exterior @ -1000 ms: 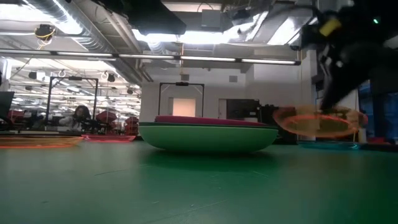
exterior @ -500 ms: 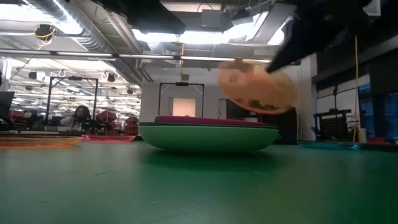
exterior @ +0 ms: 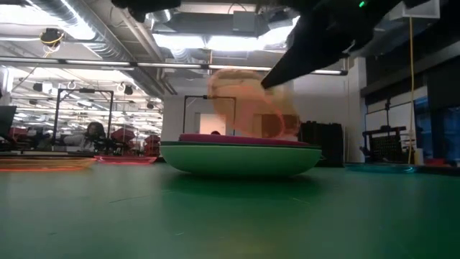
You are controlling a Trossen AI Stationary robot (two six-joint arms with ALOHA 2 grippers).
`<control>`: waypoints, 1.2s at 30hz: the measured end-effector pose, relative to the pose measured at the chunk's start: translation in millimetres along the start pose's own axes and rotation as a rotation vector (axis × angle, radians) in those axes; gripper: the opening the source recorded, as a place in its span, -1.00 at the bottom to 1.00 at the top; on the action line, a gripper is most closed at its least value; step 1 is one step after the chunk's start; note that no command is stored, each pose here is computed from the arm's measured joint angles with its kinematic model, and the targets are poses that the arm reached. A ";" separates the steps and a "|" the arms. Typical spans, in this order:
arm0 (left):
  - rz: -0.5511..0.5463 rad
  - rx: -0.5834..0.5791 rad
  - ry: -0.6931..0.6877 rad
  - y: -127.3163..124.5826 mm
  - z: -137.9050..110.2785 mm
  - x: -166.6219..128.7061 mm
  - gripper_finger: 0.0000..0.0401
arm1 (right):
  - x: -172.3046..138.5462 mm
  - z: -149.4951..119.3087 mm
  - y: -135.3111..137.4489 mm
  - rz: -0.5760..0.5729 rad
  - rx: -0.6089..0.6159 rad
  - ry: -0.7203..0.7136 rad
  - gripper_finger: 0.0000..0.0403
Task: Stack plastic plates
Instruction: Stack the right orange transparent plate on the pink plate, then stack the left orange transparent plate on the right orange transparent plate
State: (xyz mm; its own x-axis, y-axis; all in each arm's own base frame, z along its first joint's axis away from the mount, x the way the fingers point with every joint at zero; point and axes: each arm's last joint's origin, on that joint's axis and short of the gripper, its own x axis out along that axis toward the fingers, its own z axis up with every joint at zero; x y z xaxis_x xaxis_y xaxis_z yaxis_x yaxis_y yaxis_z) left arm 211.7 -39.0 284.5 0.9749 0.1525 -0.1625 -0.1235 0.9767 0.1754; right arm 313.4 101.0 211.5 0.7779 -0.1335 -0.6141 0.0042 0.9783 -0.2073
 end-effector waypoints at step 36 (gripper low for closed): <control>-0.012 -0.039 0.036 1.4 -12.0 -7.2 -0.54 | 14.7 -6.6 -8.6 0.050 0.005 0.117 -0.24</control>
State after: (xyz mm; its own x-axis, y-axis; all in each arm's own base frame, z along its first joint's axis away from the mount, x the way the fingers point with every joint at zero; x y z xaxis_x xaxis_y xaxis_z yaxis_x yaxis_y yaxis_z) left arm 202.3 -36.9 274.3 0.9690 0.1454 -0.1997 -0.1196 0.9835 0.1358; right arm 320.7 89.6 199.2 0.6988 -0.1022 -0.7079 -0.0293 0.9848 -0.1712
